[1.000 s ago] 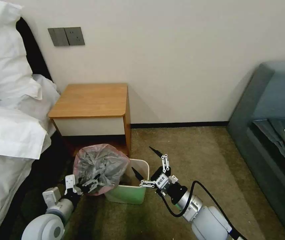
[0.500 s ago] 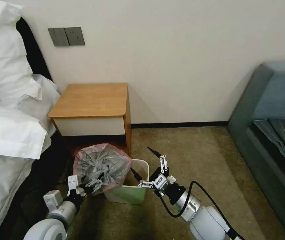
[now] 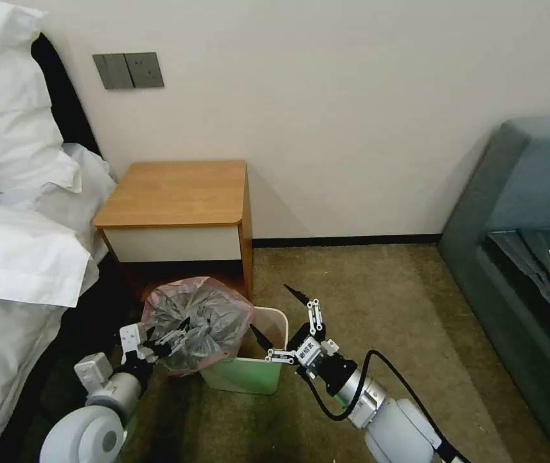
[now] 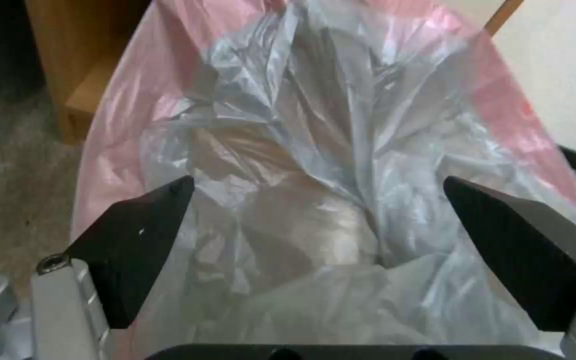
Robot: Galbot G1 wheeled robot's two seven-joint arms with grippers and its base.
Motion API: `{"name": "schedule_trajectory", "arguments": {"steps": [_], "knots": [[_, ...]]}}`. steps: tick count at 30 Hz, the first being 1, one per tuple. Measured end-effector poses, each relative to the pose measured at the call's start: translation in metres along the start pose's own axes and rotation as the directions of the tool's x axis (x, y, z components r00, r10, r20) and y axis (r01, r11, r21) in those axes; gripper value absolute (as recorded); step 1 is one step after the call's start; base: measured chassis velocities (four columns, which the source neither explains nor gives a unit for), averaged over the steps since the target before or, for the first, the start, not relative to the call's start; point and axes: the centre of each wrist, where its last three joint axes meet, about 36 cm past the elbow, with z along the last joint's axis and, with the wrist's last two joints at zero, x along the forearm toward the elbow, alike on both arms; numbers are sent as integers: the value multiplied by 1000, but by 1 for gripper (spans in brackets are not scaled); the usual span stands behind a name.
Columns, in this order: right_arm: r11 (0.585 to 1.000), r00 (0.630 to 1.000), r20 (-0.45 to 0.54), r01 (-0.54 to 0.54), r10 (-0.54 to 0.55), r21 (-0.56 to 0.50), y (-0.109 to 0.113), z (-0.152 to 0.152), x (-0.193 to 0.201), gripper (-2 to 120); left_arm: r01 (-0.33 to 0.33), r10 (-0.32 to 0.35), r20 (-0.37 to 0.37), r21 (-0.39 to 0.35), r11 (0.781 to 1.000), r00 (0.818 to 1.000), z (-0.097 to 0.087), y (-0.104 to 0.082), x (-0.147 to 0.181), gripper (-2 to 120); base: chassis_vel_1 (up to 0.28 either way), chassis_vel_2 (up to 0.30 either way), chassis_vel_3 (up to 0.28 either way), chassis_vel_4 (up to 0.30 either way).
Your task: Pick up the garbage bag from the table and place it over the trash can.
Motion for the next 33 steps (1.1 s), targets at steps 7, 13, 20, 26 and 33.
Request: {"name": "schedule_trajectory", "arguments": {"steps": [7,13,20,26,33], "knots": [[1000,1000,-9,2,-2,2,0,0,1,100,-18,18,-8,-15,1000,1000,0,4,-7,96,0,0,0,0],[1000,1000,-13,-1,1,4,-1,-1,0,100,-33,32,-50,-20,999,998,-6,-1,-15,94,0,0,0,0],[1000,1000,-18,-7,7,4,-1,0,3,100,-31,28,-101,-28,999,994,-7,-1,-20,87,0,0,0,0],[1000,1000,-16,-14,14,4,-1,0,4,100,-26,21,-130,-35,999,991,-10,0,-25,80,0,0,0,0],[1000,1000,-13,-18,19,3,-1,-2,6,100,-25,19,-157,-35,999,987,-8,0,-27,69,0,0,0,0]]}}
